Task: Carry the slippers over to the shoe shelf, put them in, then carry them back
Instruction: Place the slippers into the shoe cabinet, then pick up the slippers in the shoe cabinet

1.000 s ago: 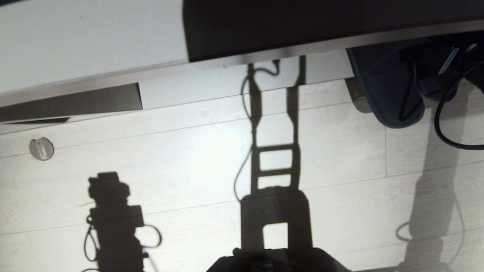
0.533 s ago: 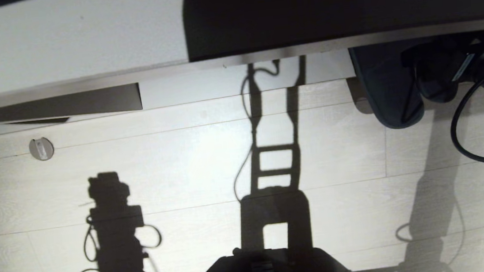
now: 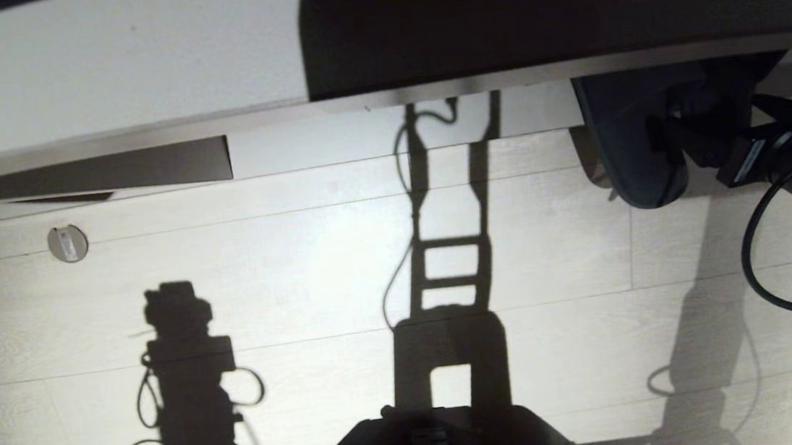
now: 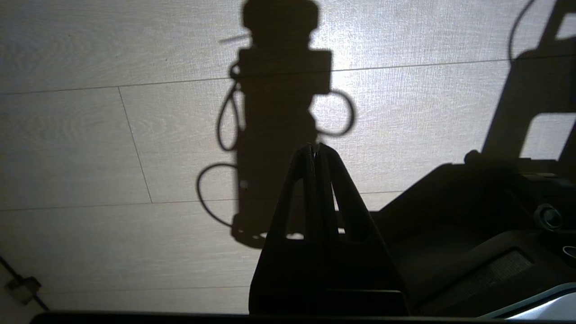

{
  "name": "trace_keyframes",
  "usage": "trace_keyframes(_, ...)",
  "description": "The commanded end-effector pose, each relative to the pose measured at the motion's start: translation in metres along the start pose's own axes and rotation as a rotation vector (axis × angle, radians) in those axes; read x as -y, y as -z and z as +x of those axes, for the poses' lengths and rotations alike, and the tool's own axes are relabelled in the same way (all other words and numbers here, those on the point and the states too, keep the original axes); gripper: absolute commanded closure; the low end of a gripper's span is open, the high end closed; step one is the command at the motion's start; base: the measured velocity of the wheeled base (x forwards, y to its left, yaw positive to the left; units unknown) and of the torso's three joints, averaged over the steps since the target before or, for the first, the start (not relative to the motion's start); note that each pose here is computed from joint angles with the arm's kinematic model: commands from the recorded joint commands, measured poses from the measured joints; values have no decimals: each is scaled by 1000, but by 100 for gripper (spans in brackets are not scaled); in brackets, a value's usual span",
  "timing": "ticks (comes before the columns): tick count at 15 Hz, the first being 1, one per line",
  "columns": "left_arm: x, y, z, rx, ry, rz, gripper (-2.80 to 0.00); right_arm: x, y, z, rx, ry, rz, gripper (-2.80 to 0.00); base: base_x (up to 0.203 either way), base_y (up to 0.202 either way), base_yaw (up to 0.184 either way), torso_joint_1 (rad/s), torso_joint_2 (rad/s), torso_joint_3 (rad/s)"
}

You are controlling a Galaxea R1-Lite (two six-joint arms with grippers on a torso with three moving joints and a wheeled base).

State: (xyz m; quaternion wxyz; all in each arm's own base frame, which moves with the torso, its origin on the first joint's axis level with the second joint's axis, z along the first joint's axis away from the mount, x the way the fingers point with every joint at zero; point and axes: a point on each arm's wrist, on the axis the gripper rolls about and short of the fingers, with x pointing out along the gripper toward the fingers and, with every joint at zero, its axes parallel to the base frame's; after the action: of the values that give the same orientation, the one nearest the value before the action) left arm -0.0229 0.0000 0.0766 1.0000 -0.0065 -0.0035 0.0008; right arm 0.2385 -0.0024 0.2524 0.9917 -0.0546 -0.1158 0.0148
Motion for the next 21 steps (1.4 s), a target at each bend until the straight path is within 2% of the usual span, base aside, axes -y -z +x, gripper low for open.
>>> trace_keyframes(1,0,0,0,-1,0,-1,0,-1,0,-8,-4,-4,-1,-280,0,0,0,0,0,0)
trace_keyframes(9,0,0,0,0,0,-1,0,-2,-20,-41,25,-3,0,-280,0,0,0,0,0,0)
trace_keyframes(13,0,0,0,1,0,-1,0,-5,-32,-72,60,-11,-16,-280,0,0,0,0,0,0)
trace_keyframes(14,0,0,0,1,0,-1,0,-5,-34,-78,68,-11,-27,0,0,0,0,0,0,0)
trace_keyframes(17,0,0,0,-1,0,-1,0,-6,-39,-100,72,0,-35,0,0,0,0,0,0,0)
trace_keyframes(21,0,0,0,1,0,-1,0,-7,-34,-127,30,31,-28,0,0,0,0,0,0,0)
